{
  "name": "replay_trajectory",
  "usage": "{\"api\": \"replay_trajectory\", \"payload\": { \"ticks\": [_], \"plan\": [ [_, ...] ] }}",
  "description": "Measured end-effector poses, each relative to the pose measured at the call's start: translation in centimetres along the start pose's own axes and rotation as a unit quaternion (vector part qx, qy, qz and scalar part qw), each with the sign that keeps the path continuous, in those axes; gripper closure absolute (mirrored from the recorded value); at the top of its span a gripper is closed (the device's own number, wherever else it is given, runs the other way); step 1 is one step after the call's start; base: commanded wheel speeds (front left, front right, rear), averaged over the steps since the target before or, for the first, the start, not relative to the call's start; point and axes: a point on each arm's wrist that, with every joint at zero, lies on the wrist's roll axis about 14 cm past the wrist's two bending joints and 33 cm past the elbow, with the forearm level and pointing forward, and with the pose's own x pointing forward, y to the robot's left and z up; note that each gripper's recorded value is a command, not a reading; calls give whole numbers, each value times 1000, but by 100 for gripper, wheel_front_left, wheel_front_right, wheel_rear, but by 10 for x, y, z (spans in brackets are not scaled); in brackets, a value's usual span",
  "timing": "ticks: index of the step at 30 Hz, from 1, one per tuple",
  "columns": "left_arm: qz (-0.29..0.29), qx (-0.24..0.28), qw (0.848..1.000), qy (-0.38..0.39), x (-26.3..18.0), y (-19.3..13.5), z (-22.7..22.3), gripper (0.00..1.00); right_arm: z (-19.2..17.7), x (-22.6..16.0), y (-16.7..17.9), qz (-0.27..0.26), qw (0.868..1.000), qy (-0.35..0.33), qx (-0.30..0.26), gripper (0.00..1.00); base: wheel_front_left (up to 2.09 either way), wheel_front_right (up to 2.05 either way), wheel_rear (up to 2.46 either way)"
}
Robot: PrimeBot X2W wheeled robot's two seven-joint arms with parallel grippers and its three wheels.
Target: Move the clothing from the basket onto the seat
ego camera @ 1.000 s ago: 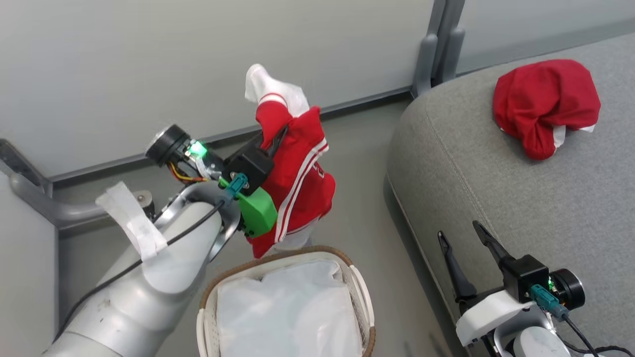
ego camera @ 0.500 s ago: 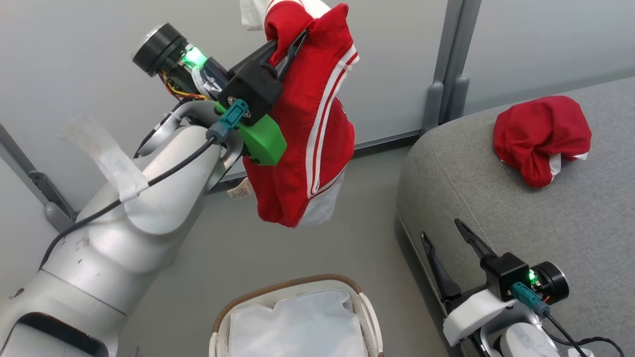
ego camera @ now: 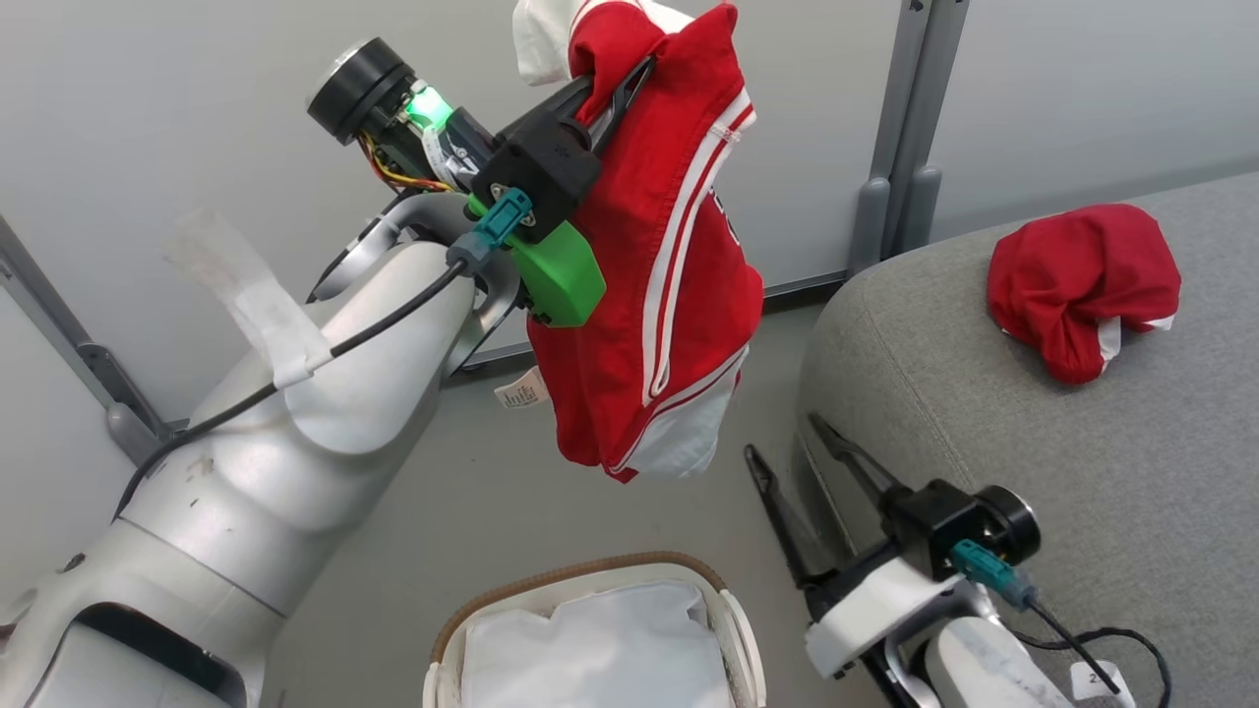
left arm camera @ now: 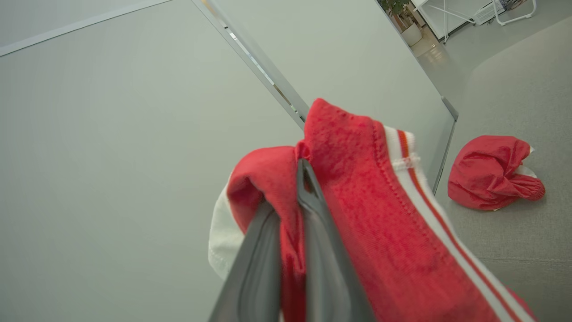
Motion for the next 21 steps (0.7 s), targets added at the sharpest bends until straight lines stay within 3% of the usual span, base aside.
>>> {"api": "replay_trajectory", "payload": {
  "ticks": [10, 21],
  "plan": [
    [-7, -12, 1000, 11, 11, -12, -2, 100, 24, 30, 63, 105, 993, -31, 48, 0, 0, 0, 0],
    [-19, -32, 999, 7, 18, -25, 0, 100, 23, 58, 64, 124, 992, -22, 25, 0, 0, 0, 0]
  ]
}}
